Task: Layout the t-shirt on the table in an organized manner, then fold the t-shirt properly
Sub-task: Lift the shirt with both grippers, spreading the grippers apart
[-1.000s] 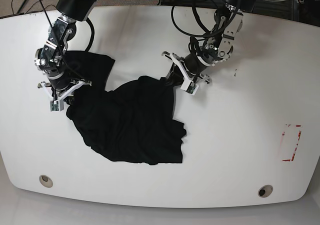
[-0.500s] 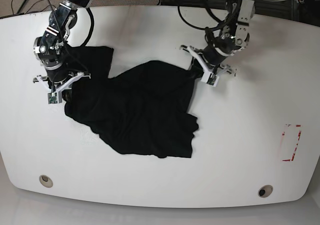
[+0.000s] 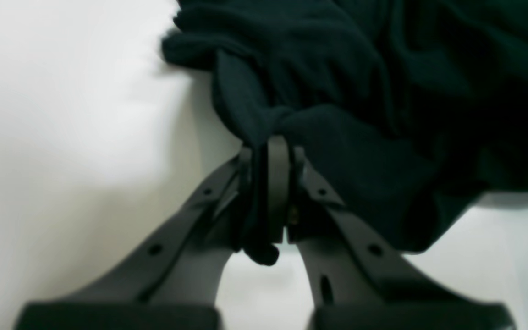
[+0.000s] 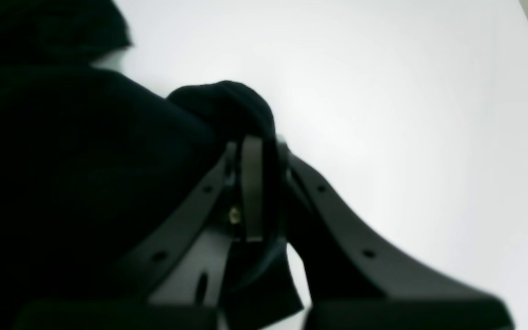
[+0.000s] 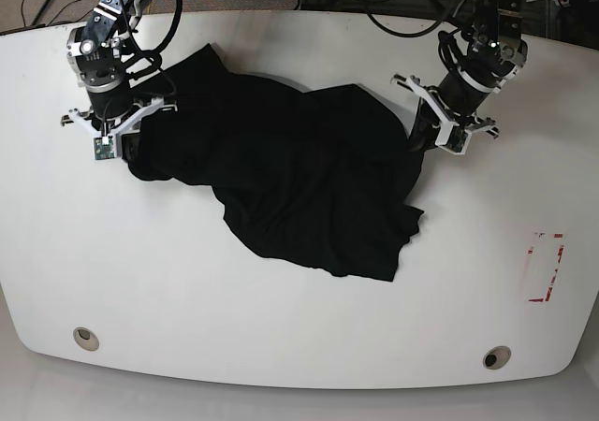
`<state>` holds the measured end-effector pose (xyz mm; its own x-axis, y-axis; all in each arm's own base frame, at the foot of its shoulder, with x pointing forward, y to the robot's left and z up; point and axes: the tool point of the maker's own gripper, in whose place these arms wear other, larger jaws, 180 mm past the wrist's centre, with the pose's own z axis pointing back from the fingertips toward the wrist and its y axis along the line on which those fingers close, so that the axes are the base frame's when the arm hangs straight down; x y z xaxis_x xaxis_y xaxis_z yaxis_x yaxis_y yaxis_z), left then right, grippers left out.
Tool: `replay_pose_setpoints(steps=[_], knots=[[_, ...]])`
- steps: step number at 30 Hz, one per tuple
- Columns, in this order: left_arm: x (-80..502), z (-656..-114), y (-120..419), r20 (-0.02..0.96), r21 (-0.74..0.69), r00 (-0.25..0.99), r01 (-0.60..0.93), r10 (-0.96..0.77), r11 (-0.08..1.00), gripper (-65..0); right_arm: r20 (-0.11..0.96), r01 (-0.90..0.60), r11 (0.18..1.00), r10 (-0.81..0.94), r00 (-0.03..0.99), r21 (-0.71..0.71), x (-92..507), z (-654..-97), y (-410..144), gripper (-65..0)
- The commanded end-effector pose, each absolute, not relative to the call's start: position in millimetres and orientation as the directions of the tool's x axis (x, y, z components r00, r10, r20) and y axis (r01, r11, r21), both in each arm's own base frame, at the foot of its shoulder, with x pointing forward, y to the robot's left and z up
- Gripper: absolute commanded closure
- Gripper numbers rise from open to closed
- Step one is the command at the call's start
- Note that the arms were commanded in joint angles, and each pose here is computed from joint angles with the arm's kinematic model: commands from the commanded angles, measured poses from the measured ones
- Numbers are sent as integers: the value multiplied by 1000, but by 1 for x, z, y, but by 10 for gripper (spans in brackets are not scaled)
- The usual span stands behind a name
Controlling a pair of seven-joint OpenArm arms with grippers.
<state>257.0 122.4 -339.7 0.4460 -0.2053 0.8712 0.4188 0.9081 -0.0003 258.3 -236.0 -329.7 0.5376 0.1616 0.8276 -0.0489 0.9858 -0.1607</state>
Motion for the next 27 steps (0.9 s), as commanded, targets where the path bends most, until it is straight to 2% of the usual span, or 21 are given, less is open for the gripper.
replay_pose_setpoints(steps=[1,9,13,20,27], knots=[[262,-314,126,905,31,370,431,-208,902,-3,851,-51,985,169,497,-166,261,-318,-233,-2],[259,-303,131,912,59,342,438,-226,897,-3,852,-51,985,171,494,-167,262,-317,-233,-2],[264,-298,140,917,74,330,414,-226,907,-3,872,-43,983,176,456,-176,276,-304,-234,-2],[295,-269,156,941,129,249,364,-229,923,-3,900,-26,979,196,389,-202,305,-277,-241,-2],[334,-245,175,932,172,260,294,-252,940,-3,907,-3,973,215,362,-229,335,-250,-254,-2]])
